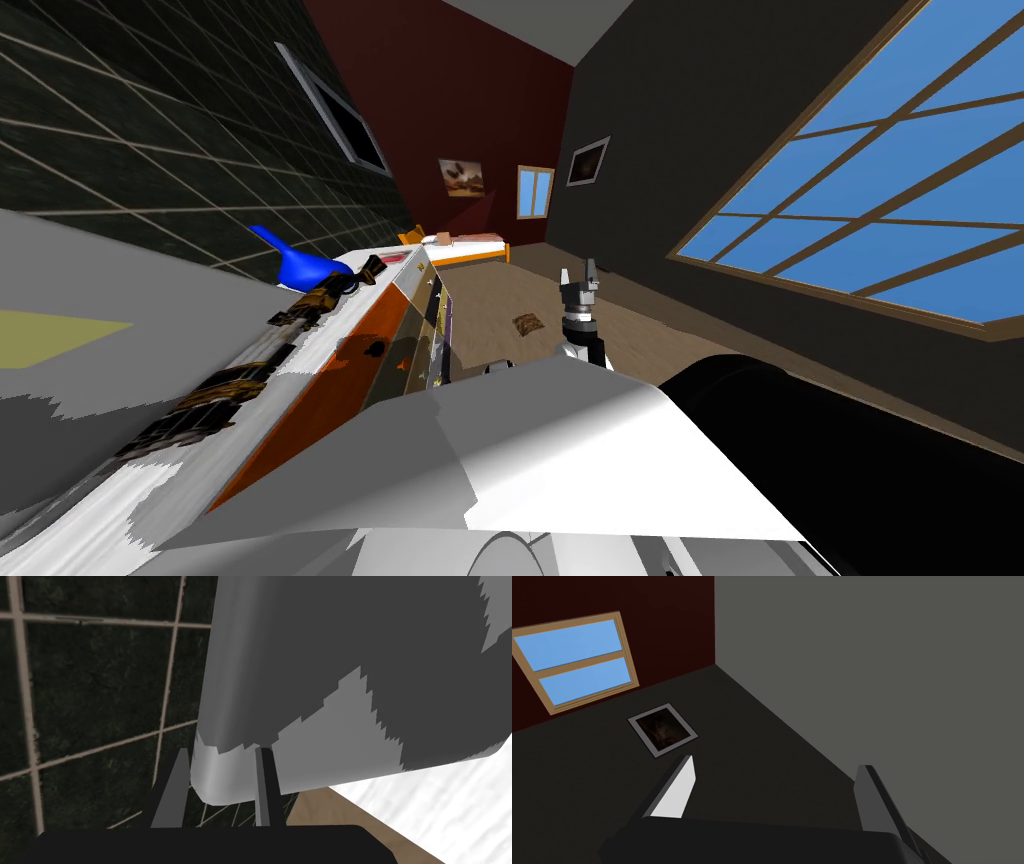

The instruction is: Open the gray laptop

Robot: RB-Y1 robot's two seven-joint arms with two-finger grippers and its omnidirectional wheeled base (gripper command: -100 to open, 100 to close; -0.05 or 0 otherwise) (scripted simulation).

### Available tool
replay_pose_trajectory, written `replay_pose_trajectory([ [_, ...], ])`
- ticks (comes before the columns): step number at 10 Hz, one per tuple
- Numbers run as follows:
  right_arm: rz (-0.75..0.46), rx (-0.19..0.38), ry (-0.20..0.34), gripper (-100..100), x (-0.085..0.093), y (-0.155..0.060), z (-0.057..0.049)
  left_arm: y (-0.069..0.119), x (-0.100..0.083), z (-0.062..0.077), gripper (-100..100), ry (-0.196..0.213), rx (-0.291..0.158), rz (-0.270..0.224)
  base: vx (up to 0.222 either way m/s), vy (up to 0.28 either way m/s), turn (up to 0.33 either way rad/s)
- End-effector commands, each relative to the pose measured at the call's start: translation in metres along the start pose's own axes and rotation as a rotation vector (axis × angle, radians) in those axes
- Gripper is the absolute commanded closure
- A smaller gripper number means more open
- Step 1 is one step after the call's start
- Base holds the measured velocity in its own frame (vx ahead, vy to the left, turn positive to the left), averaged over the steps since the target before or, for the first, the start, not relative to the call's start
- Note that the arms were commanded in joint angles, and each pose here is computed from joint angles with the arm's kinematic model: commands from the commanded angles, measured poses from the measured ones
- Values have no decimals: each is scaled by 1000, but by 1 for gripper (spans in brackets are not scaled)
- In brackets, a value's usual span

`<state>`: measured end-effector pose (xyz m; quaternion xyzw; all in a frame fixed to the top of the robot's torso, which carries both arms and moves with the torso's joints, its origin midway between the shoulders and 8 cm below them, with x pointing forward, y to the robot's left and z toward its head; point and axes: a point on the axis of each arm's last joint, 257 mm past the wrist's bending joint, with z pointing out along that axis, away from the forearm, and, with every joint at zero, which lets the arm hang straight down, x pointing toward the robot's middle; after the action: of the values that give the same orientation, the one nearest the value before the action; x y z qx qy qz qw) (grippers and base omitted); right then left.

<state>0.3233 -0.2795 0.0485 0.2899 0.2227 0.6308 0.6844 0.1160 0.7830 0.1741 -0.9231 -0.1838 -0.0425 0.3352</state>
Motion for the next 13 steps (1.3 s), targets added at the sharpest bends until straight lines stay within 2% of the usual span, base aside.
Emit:
replay_pose_trajectory([
  [1,0,0,0,0,0,0,0,20,-6,14,100,-32,-78,-1,-8,64,5],
  [2,0,0,0,0,0,0,0,20,-6,14,100,-32,-78,-1,-10,68,3],
  [4,0,0,0,0,0,0,0,37,-14,17,100,-52,-158,-5,-11,110,-8],
  [5,0,0,0,0,0,0,0,37,-12,15,100,-42,-157,-3,-14,104,18],
  [6,0,0,0,0,0,0,0,38,-14,17,100,-53,-159,-5,-8,46,-3],
  [7,0,0,0,0,0,0,0,46,-18,18,100,-63,-199,-6,-9,54,1],
  [8,0,0,0,0,0,0,0,46,-18,18,100,-63,-199,-6,-7,60,1],
  [9,0,0,0,0,0,0,0,39,-12,11,100,-42,-166,-7,-5,36,21],
  [11,0,0,0,0,0,0,0,53,-19,28,100,-63,-240,-14,-20,78,-8],
  [12,0,0,0,0,0,0,0,53,-20,28,100,-66,-244,-17,-27,73,-22],
  [13,0,0,0,0,0,0,0,37,-19,8,-100,-48,-205,-29,-15,44,-33],
])
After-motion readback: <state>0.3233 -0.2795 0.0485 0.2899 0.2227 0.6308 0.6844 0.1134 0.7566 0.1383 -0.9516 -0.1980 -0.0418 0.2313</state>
